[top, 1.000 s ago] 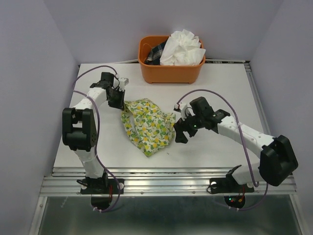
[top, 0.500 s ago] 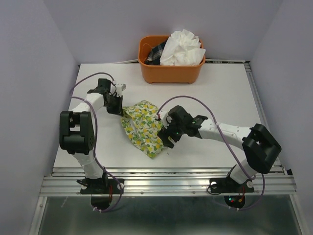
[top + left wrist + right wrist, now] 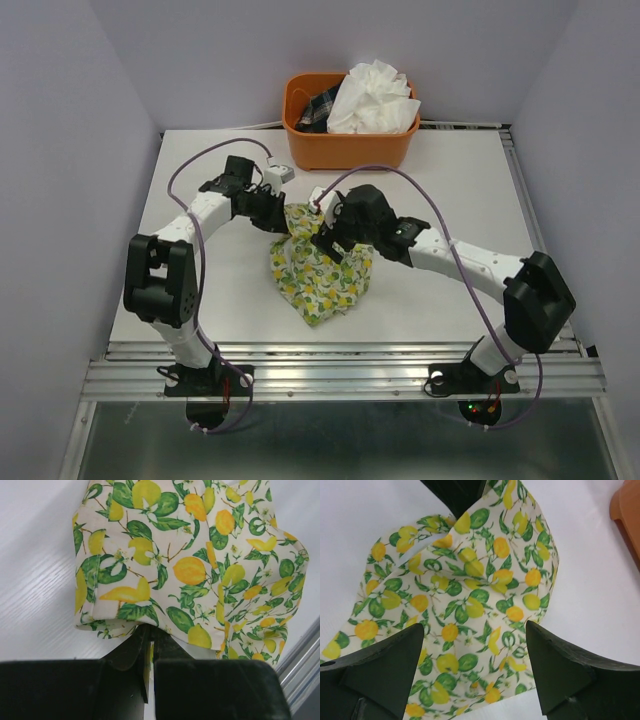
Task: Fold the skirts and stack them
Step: Flatten the skirt out
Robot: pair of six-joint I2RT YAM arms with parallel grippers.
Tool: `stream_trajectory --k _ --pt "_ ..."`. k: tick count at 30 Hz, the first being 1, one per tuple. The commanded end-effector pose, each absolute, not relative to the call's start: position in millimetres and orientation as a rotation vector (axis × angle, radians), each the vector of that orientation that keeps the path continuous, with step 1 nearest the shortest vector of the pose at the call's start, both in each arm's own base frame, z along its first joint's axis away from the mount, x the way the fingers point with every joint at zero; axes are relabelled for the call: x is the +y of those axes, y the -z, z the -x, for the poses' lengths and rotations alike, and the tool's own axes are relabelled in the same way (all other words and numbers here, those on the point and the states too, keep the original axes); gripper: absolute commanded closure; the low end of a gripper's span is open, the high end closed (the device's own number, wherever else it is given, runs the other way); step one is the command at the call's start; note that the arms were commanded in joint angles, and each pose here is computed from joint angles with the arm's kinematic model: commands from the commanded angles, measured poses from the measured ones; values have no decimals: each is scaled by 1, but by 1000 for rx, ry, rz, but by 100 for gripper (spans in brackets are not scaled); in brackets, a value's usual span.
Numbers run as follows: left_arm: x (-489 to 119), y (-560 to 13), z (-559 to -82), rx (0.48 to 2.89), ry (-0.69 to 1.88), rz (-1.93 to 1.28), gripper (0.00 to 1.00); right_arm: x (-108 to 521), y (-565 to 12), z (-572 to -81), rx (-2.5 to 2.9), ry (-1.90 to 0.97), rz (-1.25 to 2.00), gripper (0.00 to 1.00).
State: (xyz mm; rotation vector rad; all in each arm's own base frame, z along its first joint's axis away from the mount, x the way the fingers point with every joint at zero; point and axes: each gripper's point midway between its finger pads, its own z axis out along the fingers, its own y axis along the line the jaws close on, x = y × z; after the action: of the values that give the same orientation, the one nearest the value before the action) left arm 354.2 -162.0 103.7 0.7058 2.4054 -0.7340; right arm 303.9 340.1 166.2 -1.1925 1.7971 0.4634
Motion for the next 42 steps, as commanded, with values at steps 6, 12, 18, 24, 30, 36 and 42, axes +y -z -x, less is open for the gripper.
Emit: stream_trajectory --k 6,12,18,24,30,36,42 --pt "-204 -128 -350 2269 988 -813 100 358 -168 -308 1537 -497 1498 15" --pt "-219 -128 -343 2252 1137 -836 100 352 -167 -308 1455 -452 1594 16" --pt "-233 -133 -343 2223 1205 -866 100 350 -167 -303 1415 -447 1632 16" --pt "-244 -132 -335 2216 1254 -901 100 355 -163 -306 1411 -459 1643 23" --pt "-250 -131 -330 2212 1289 -913 100 350 -152 -316 1438 -441 1625 34" --pt "-253 -131 -330 2211 1311 -908 100 352 -151 -319 1436 -463 1621 50" --pt "-254 -131 -333 2207 1311 -908 100 353 -143 -310 1424 -504 1678 61"
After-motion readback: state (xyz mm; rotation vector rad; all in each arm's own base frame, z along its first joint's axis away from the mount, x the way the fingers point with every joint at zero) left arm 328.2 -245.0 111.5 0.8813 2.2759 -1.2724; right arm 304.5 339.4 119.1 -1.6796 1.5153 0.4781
